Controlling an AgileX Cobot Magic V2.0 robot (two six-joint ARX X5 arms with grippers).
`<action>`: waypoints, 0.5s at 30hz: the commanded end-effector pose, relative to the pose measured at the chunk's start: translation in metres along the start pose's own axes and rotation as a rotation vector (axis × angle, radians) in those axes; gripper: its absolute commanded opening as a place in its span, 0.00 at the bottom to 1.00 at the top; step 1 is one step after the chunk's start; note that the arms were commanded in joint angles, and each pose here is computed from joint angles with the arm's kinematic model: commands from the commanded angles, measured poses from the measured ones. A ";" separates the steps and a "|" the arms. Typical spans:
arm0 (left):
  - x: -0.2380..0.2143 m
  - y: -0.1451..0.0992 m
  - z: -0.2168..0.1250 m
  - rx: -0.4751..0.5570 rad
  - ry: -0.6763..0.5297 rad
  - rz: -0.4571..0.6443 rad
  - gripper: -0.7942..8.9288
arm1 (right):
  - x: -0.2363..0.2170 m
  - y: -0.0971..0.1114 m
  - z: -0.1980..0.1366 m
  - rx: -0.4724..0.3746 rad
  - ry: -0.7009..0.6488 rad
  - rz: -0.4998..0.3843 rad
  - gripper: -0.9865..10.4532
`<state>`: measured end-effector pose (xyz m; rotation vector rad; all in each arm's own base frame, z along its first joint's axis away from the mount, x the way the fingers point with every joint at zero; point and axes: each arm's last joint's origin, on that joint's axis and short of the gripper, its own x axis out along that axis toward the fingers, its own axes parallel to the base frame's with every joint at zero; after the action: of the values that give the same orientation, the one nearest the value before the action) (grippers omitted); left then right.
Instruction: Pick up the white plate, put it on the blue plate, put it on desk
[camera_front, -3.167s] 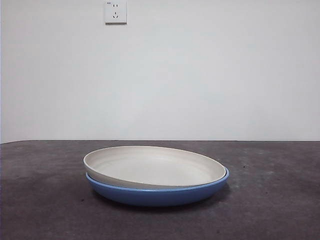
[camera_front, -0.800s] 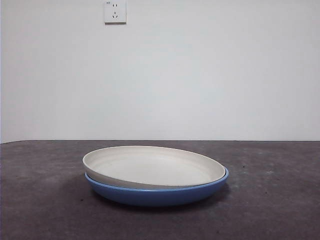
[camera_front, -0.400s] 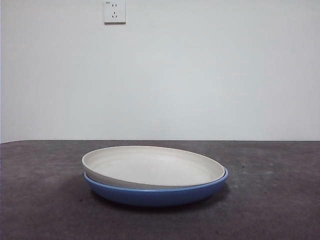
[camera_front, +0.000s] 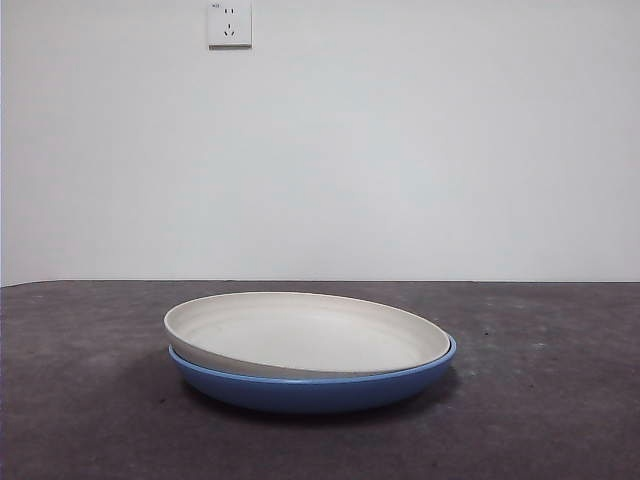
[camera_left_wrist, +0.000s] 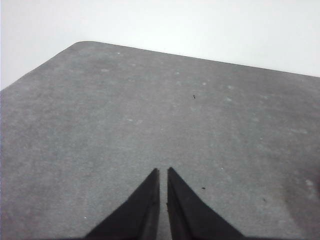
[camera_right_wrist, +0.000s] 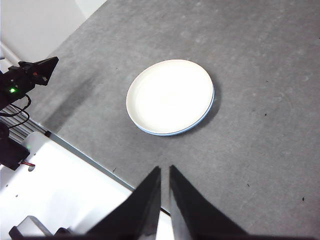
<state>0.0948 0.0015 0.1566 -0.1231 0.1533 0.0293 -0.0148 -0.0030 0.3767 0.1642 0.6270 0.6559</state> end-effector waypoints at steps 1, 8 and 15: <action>0.002 0.001 -0.008 0.075 0.029 0.007 0.11 | -0.003 0.001 0.003 -0.017 -0.022 0.012 0.11; 0.002 0.001 -0.007 0.063 0.026 0.002 0.11 | -0.003 0.001 0.003 -0.017 -0.022 0.013 0.11; 0.002 0.001 -0.007 0.063 0.025 0.003 0.11 | -0.003 0.001 0.003 -0.017 -0.022 0.012 0.11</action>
<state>0.0948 0.0015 0.1566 -0.0626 0.1540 0.0242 -0.0148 -0.0030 0.3767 0.1642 0.6270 0.6559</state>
